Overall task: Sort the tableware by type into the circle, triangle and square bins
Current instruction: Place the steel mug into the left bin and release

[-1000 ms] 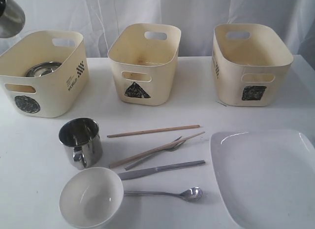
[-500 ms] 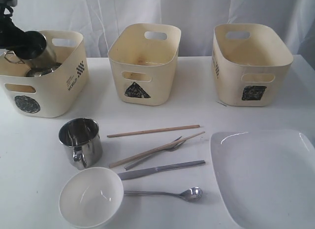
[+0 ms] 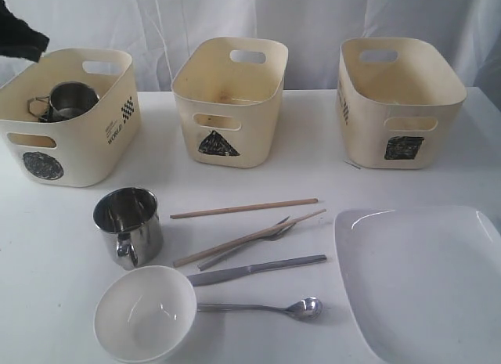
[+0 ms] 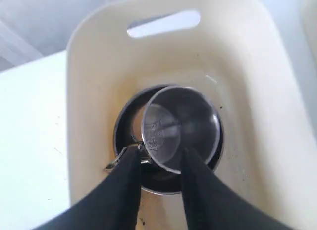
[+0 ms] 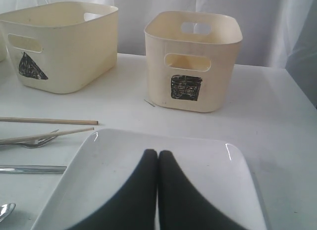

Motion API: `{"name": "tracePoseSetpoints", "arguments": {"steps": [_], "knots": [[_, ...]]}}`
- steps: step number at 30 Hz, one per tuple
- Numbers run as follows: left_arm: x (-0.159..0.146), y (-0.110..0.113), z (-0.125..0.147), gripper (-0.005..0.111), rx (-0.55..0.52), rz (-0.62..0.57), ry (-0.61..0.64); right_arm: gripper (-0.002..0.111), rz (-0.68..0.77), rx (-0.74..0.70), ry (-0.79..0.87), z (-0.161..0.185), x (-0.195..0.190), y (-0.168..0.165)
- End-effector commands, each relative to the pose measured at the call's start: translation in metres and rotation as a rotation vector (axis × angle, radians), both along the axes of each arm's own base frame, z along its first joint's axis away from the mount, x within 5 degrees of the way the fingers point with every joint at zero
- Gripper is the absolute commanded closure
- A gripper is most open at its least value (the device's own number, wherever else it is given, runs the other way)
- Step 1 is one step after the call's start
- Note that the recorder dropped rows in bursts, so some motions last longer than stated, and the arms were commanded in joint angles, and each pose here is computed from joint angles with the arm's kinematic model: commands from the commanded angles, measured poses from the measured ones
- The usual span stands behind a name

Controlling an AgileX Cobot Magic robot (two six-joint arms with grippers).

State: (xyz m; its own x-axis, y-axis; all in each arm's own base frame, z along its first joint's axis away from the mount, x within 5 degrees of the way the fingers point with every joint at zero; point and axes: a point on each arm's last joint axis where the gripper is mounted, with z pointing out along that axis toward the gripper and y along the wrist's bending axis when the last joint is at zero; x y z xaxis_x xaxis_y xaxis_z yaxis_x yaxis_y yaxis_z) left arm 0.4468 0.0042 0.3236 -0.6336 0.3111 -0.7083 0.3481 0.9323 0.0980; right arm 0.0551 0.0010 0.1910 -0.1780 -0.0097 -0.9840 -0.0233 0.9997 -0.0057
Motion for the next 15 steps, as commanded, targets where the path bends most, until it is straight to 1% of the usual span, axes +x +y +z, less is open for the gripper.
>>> {"name": "tracePoseSetpoints", "arguments": {"steps": [1,2,5,8,11,12,15], "knots": [[-0.049,-0.005,0.066,0.072,-0.019,-0.028,-0.072,0.108,-0.006,0.001,-0.004,-0.002,0.0,0.0],[-0.06,-0.006,0.073,0.072,-0.028,-0.025,-0.076,0.108,-0.006,0.001,-0.004,-0.002,0.0,0.0],[-0.091,-0.012,0.08,0.072,-0.087,-0.029,-0.067,0.108,-0.006,0.001,-0.004,-0.002,0.0,0.0],[-0.124,-0.02,0.071,0.072,-0.159,-0.056,-0.032,0.108,-0.006,0.001,-0.004,-0.002,0.0,0.0],[-0.155,-0.024,0.056,0.072,-0.2,-0.069,-0.026,0.108,-0.006,0.001,-0.004,-0.002,0.0,0.0],[-0.165,-0.025,0.052,0.072,-0.206,-0.066,-0.032,0.108,-0.006,0.001,-0.004,-0.002,0.0,0.0],[-0.189,-0.026,0.025,0.072,-0.205,-0.058,-0.002,0.108,-0.006,0.001,-0.004,-0.002,0.0,0.0]]}}
